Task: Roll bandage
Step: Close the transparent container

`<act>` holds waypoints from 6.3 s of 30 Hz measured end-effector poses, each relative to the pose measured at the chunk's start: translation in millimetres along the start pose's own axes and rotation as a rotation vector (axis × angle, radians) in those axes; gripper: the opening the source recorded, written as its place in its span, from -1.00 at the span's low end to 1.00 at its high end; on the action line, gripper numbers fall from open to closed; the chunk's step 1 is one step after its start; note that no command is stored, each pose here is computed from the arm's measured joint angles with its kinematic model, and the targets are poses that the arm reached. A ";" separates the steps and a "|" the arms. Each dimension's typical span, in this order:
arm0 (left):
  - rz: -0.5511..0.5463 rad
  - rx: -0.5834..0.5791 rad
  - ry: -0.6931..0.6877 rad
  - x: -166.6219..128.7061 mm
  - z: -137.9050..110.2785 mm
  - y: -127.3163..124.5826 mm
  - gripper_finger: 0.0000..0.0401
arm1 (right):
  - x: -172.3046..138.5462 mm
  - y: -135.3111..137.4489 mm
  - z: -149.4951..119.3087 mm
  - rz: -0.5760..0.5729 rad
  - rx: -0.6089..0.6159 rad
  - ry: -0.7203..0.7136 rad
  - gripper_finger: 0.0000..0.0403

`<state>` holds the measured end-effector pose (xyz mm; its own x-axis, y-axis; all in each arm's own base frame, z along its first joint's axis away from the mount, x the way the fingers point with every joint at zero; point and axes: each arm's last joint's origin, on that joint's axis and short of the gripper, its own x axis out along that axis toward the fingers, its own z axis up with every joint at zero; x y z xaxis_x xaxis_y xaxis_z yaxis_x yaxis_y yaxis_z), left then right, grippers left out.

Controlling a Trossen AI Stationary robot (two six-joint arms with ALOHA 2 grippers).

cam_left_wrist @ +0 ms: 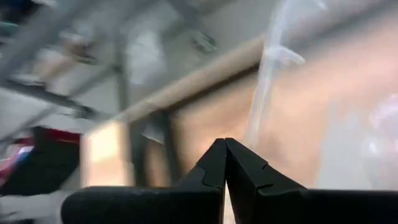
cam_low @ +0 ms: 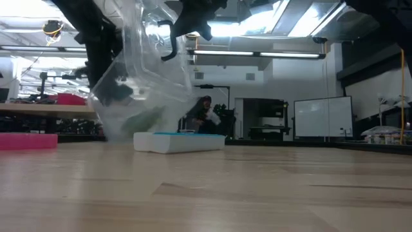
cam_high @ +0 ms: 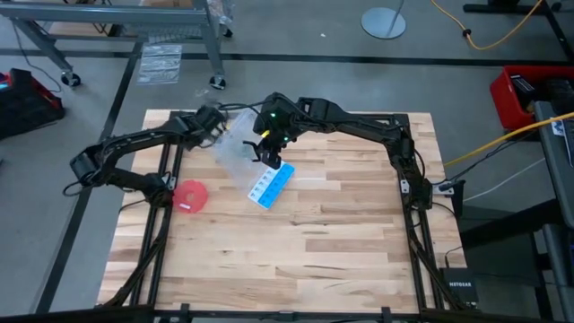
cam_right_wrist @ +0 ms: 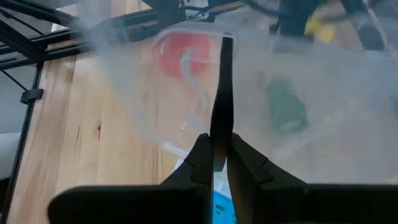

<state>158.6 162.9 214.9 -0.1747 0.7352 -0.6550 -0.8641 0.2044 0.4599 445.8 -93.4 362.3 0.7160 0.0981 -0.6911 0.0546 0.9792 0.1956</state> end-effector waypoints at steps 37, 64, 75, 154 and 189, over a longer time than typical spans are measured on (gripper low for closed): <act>-0.006 0.042 -0.285 -67.1 22.3 34.0 -1.00 | -21.8 2.5 -1.2 -0.103 0.010 0.061 -0.87; 0.021 0.029 -0.159 -52.8 15.0 47.2 -1.00 | -38.4 2.6 -26.3 -0.235 0.045 0.320 -0.87; -0.067 0.018 -0.056 -30.8 2.3 44.8 -1.00 | -66.0 6.8 -16.2 -0.335 -0.030 0.203 -0.87; -0.054 0.011 -0.063 -18.7 1.1 34.5 -1.00 | -15.5 -44.8 12.2 -0.245 -0.056 -0.086 -0.87; 0.035 -0.189 -0.035 -34.1 -12.9 47.3 -1.00 | -15.3 -38.3 4.3 -0.139 -0.071 -0.005 -0.87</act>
<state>117.6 139.1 251.3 -0.1922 0.7626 -0.6177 -0.9318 0.0557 0.3588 435.7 -133.2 368.4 0.7087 -0.0399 -0.7044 0.1044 0.9933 0.0487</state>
